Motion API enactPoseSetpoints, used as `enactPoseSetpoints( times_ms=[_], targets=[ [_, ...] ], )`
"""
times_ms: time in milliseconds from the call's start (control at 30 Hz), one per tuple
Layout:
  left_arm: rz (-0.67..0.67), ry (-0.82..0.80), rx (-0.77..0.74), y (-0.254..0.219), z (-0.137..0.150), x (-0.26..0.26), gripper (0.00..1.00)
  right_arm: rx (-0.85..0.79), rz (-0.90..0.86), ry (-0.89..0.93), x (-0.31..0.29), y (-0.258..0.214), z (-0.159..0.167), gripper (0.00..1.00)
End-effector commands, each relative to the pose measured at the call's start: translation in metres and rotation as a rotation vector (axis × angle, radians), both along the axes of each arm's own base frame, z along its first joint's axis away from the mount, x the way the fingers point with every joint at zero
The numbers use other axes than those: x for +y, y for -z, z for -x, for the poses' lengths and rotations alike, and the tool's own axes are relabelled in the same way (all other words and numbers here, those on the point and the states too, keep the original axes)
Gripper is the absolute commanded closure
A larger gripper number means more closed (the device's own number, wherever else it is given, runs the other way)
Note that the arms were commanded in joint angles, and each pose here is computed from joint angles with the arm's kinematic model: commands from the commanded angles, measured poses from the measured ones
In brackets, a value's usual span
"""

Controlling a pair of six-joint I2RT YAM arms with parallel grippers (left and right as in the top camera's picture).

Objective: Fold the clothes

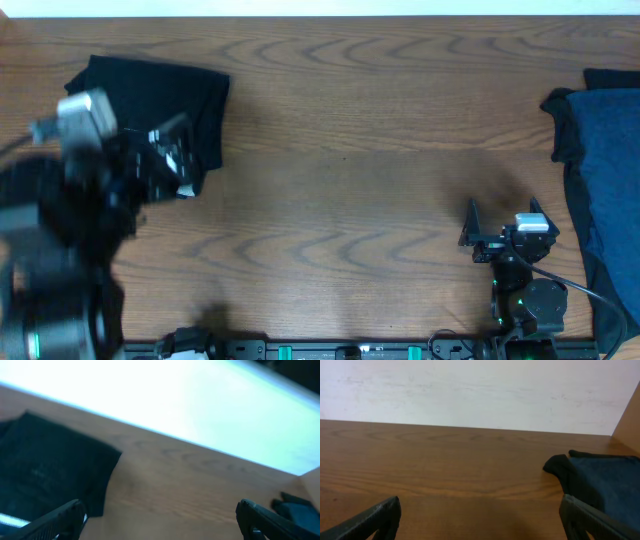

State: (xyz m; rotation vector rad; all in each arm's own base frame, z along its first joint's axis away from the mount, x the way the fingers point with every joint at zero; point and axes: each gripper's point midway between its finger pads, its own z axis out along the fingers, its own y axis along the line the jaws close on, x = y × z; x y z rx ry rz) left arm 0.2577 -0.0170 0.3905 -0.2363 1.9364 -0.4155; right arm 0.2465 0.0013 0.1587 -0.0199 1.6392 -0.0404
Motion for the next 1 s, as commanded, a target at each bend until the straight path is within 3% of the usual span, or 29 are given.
enactPoseSetpoints(
  times_ms=[0, 200, 400, 800, 967],
  targets=[
    [-0.026, 0.03, -0.068, -0.003, 0.03, -0.01, 0.02, -0.001, 0.012, 0.01, -0.002, 0.0, 0.0, 0.01],
    [-0.033, 0.082, -0.179, 0.01, 0.084, -0.025, 0.02, -0.001, 0.012, 0.01, -0.002, 0.0, 0.0, 0.01],
    [-0.022, 0.08, -0.207, 0.055, 0.108, -0.026, 0.02, -0.001, 0.012, 0.01, -0.002, 0.0, 0.0, 0.01],
    [-0.012, 0.081, -0.099, 0.162, 0.093, -0.026, 0.02, -0.001, 0.012, 0.01, -0.002, 0.0, 0.0, 0.01],
    [-0.013, 0.09, -0.106, 0.178, 0.076, -0.026, 0.02, -0.001, 0.012, 0.01, -0.002, 0.0, 0.0, 0.01]
  ],
)
